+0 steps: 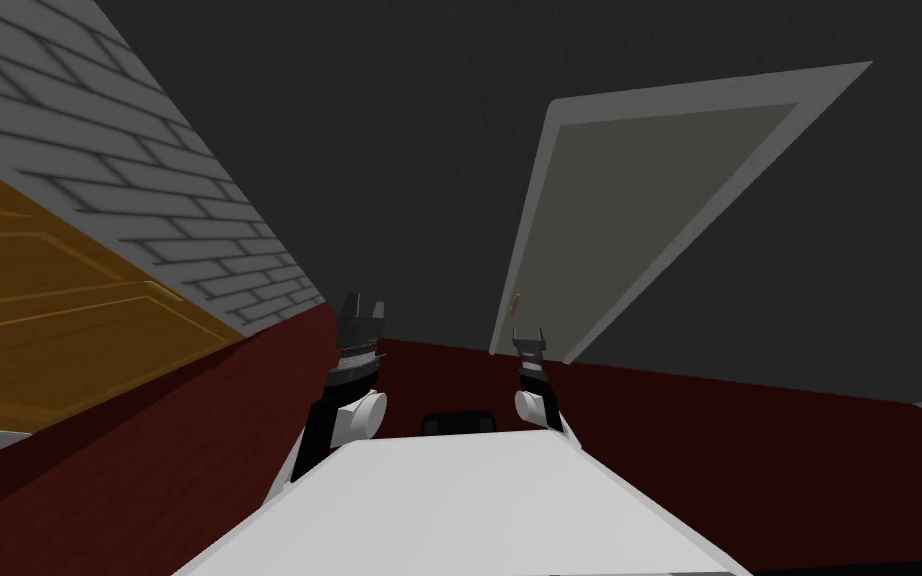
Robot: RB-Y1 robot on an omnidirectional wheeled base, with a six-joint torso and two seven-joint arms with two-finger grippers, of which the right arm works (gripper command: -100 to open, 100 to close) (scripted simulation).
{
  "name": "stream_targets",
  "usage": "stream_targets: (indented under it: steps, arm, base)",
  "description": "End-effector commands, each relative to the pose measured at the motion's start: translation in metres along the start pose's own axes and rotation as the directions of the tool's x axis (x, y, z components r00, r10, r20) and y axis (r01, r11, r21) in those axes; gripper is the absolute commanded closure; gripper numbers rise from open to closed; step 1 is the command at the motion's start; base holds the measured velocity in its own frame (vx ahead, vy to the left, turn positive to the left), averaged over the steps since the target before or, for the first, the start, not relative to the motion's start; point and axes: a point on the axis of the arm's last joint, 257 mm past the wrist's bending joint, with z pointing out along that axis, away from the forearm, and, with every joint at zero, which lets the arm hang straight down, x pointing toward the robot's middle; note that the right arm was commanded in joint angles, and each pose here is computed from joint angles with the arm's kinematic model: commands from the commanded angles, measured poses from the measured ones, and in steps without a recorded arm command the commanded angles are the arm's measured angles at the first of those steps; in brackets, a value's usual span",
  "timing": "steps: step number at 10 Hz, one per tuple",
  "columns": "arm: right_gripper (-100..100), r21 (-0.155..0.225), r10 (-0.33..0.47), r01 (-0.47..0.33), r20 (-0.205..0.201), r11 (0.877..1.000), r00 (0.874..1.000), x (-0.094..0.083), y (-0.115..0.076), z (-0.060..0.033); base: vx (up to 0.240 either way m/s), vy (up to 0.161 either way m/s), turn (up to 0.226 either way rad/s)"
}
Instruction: Pull the door open
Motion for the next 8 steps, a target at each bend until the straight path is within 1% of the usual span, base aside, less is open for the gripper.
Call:
stream_targets:
  steps: [1,3,5,6,7,8]
  arm:
    - [-100,0.002,0.046,-0.046,0.029,0.999,0.999,-0.014,-0.003,-0.0033]
    - [-100,0.000,0.098,-0.098,0.065,0.995,0.993,-0.030,-0.008,-0.0073]
    - [-100,-0.006,0.147,-0.147,0.100,0.989,0.984,-0.046,-0.013,-0.0118]
    - [-100,-0.006,0.147,-0.147,0.100,0.989,0.984,-0.046,-0.013,-0.0118]
    - [-100,-0.011,0.171,-0.171,0.118,0.985,0.978,-0.054,-0.015,-0.0142]
    - [-100,-0.016,0.194,-0.193,0.135,0.981,0.972,-0.062,-0.017,-0.0167]
  base:
    - [0.059,-0.114,0.203]
    - [0.047,-0.118,0.174]
    - [0.045,-0.104,0.172]
    - [0.022,-0.069,0.043]
    - [0.014,-0.068,0.091]
    - [0.036,-0.101,0.189]
